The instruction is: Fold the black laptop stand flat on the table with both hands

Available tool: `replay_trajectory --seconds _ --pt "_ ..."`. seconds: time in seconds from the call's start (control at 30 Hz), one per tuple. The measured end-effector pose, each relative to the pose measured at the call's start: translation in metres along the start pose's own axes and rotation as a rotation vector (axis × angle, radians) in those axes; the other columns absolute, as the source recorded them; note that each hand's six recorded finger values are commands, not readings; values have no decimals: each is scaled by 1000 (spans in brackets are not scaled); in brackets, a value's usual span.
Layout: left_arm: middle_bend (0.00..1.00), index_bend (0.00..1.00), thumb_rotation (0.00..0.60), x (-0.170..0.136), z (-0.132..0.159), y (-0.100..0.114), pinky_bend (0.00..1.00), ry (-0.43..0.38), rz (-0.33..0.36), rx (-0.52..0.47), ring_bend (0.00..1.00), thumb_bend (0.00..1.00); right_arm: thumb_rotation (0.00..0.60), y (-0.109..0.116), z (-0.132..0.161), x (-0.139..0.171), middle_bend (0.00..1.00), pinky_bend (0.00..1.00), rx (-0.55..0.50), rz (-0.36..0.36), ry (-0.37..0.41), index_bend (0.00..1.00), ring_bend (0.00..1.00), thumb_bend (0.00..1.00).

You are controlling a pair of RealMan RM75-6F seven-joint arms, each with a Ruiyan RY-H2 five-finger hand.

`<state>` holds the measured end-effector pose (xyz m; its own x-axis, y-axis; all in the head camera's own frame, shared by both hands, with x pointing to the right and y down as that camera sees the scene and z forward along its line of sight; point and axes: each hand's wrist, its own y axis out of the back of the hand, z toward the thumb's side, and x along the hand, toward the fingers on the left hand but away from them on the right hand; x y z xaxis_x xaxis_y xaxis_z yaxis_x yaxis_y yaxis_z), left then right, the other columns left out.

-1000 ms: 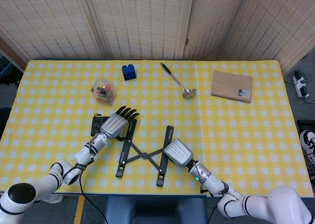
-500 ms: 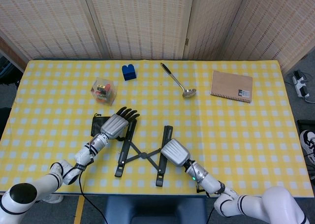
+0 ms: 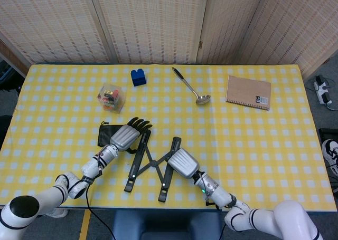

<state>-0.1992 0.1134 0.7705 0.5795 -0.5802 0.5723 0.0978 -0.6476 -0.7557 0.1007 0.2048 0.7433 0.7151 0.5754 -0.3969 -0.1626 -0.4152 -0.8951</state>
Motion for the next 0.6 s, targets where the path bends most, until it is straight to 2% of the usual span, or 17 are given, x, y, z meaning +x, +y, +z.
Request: replay_trajectory --seconds 0.6 --pt "67 26 600 0 16 1 0 -27 -9 -20 0 153 600 7 18 -22 899 754 -18 -43 3 698 919 325"
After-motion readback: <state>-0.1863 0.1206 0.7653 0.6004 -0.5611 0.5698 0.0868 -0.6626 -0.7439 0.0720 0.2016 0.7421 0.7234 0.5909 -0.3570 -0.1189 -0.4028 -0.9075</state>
